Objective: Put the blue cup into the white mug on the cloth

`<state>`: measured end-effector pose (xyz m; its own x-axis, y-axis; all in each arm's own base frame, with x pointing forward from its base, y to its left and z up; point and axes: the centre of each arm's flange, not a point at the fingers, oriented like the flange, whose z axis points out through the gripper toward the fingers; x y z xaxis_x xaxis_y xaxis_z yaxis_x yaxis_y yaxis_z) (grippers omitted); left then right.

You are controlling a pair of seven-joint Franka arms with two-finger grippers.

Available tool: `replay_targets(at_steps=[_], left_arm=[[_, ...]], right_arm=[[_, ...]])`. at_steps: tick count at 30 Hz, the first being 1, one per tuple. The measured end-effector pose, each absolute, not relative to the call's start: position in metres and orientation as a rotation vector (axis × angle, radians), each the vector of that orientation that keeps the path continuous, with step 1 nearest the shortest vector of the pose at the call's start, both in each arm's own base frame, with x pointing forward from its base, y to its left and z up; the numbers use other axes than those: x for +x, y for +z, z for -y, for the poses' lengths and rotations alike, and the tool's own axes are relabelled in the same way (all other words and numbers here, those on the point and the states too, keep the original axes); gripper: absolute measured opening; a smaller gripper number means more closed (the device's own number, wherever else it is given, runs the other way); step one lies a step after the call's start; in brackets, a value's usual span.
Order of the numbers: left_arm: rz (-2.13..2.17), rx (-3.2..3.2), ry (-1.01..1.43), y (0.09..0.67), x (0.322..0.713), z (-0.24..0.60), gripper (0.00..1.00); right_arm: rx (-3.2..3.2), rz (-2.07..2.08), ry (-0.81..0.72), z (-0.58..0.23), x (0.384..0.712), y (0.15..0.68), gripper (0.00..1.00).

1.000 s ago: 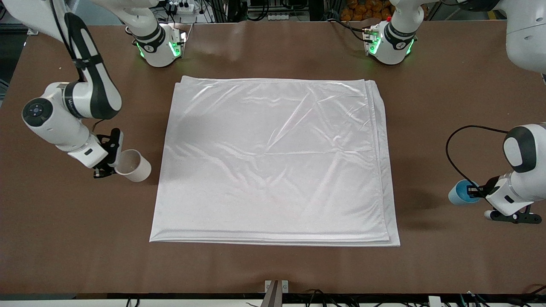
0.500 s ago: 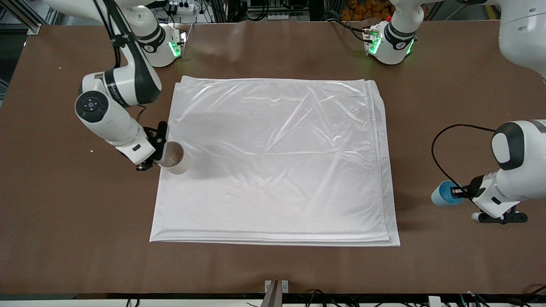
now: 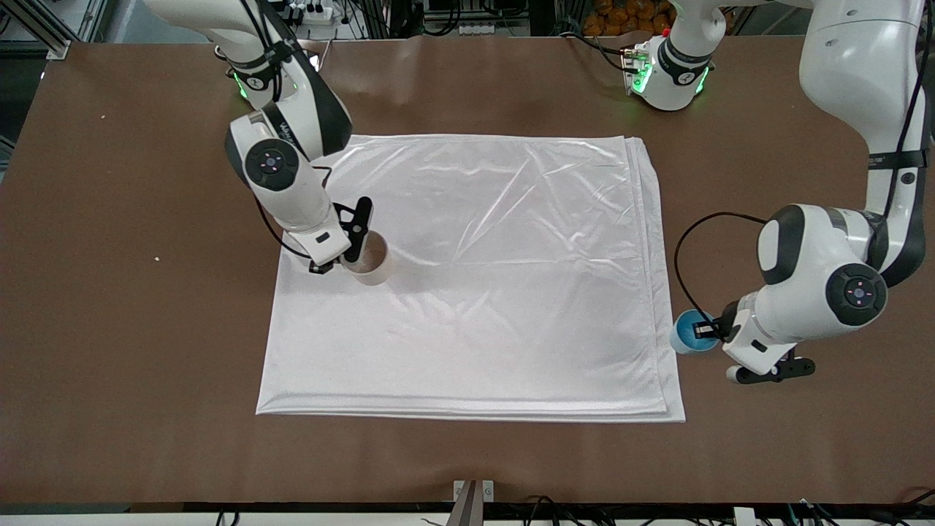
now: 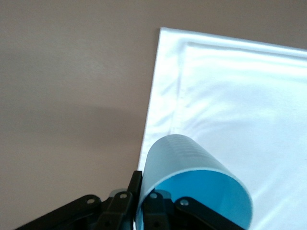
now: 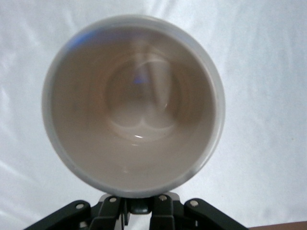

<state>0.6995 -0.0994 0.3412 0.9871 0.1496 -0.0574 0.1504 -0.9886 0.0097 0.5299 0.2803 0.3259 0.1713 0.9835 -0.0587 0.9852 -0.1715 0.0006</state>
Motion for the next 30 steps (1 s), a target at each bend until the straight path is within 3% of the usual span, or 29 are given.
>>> replay_targets(at_steps=[15, 30], left_arm=[[-0.355, 3.09, -0.131, 0.343, 0.68, 0.183, 0.06], [-0.447, 3.015, -0.139, 0.368, 0.655, 0.257, 0.06]], right_arm=[[2.432, -1.918, -0.078, -0.385, 0.521, 0.277, 0.19], [2.42, -1.922, -0.05, -0.431, 0.519, 0.241, 0.19]])
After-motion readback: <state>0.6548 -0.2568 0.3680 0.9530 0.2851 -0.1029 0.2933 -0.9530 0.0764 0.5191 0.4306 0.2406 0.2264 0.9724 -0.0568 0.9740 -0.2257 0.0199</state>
